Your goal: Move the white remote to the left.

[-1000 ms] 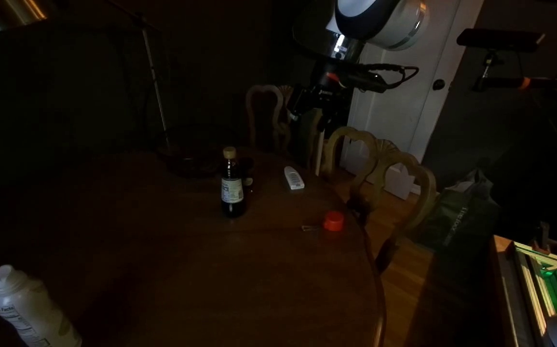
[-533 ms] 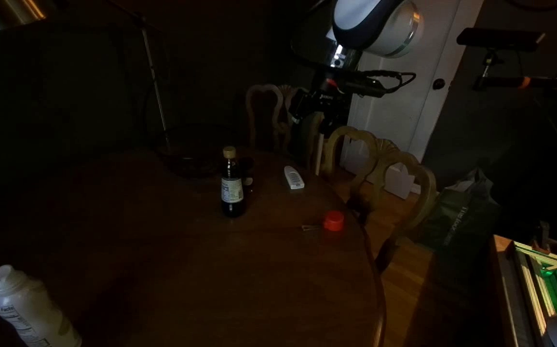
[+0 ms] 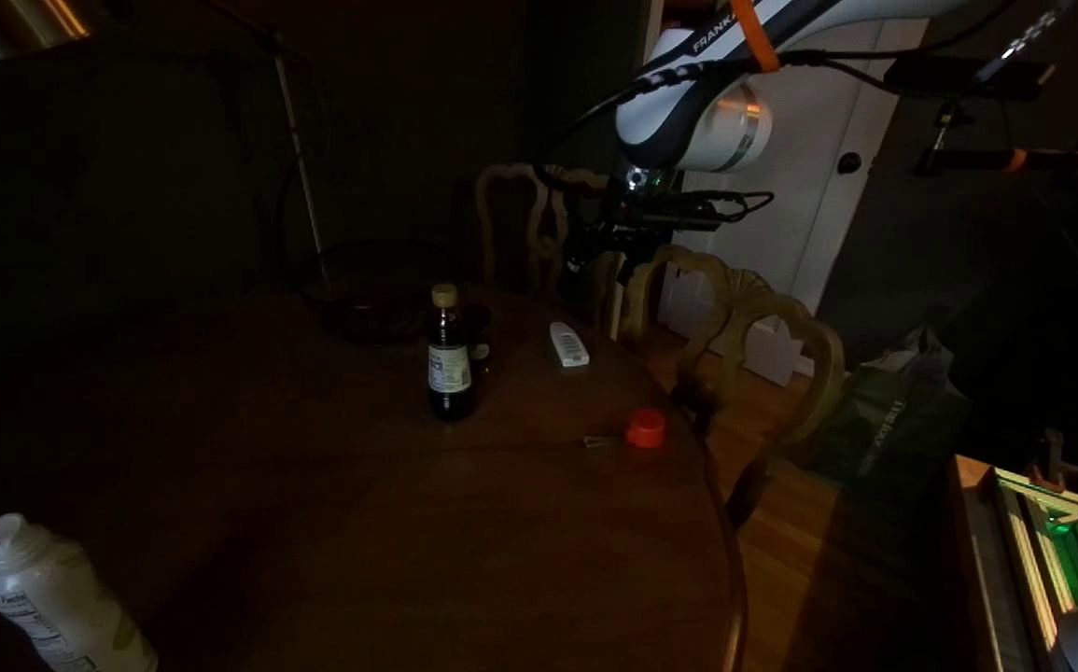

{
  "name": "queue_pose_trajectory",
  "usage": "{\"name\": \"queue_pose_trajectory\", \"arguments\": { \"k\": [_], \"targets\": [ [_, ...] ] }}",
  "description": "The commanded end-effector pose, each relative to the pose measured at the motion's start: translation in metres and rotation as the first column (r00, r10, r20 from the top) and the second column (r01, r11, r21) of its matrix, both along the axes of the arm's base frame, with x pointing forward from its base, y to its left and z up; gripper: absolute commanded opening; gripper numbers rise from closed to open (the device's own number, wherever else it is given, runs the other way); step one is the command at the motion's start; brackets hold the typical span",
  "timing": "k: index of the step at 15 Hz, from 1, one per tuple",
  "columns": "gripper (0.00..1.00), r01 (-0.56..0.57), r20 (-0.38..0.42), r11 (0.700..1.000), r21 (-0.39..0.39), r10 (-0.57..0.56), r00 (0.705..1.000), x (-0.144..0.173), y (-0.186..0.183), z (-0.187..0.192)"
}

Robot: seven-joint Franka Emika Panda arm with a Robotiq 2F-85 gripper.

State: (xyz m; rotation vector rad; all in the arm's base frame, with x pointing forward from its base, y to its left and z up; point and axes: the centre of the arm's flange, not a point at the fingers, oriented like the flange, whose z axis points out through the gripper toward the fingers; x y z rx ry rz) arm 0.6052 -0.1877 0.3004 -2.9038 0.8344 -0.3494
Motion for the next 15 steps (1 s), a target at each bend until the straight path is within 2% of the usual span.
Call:
{"name": "queue_pose_trajectory", "arguments": {
  "k": [1,15],
  "targets": [
    [1.00,0.011,0.008,1.000,0.025,-0.011,1.000,0.030,-0.013,-0.030],
    [1.00,0.037,-0.040,0.999,0.033,-0.035,0.999,0.055,-0.033,-0.084]
  ]
}}
